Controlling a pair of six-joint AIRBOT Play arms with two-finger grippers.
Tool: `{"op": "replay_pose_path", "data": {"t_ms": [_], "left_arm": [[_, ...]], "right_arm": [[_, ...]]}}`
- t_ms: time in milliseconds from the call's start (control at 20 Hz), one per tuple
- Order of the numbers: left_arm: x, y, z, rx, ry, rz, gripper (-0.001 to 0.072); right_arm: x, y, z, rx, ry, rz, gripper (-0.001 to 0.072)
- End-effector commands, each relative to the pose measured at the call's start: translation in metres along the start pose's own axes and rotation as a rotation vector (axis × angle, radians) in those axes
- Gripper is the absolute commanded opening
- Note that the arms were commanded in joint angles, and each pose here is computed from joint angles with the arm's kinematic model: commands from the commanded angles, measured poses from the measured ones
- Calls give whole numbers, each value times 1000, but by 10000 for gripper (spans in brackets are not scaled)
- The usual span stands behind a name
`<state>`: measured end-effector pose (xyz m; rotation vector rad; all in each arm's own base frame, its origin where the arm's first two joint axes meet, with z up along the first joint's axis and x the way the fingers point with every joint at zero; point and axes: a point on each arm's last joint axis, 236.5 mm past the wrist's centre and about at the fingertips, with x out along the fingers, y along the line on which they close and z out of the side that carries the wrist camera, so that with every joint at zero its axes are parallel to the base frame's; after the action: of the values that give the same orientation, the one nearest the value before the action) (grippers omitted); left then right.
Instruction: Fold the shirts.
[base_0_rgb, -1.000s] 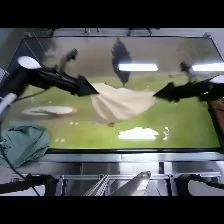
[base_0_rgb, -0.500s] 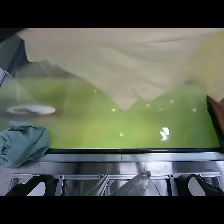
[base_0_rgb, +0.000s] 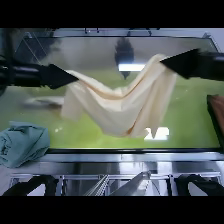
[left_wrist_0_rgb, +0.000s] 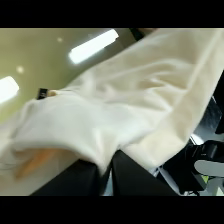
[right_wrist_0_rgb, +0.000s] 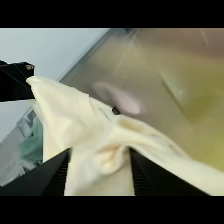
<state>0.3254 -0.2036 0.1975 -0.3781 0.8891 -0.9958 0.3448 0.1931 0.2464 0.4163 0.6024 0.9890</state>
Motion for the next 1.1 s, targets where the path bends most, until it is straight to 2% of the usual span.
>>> {"op": "replay_pose_path", "data": {"t_ms": [0,50,200,250,300,500,550,600,650,750,900,1050], "left_arm": [[46,60,-38,-158,126,-21,526],[50,73,-43,-197,151,-26,708],[44,110,-54,-287,219,-38,707],[40,122,-57,-309,234,-36,707],[37,135,-59,-330,243,-26,707],[46,174,-62,-392,252,-4,707],[54,181,-62,-397,255,-1,706],[65,185,-61,-394,263,1,706],[76,190,-60,-388,268,5,706],[105,198,-57,-364,283,14,706],[146,208,-61,-385,335,9,706],[160,240,-90,-400,481,132,705]], "right_arm": [[55,-78,-56,199,170,-37,465],[59,-97,-66,263,193,-44,465],[36,-123,-93,410,286,-17,447],[20,-130,-109,460,339,-34,420],[6,-137,-126,498,391,-63,354],[-24,-157,-223,710,522,-194,365],[-23,-158,-248,761,524,-213,377],[-20,-163,-269,802,519,-245,501],[-16,-170,-289,830,514,-287,668],[-4,-180,-311,847,500,-347,682],[31,-179,-307,825,448,-316,681],[57,-179,-302,831,398,-300,681]]}}
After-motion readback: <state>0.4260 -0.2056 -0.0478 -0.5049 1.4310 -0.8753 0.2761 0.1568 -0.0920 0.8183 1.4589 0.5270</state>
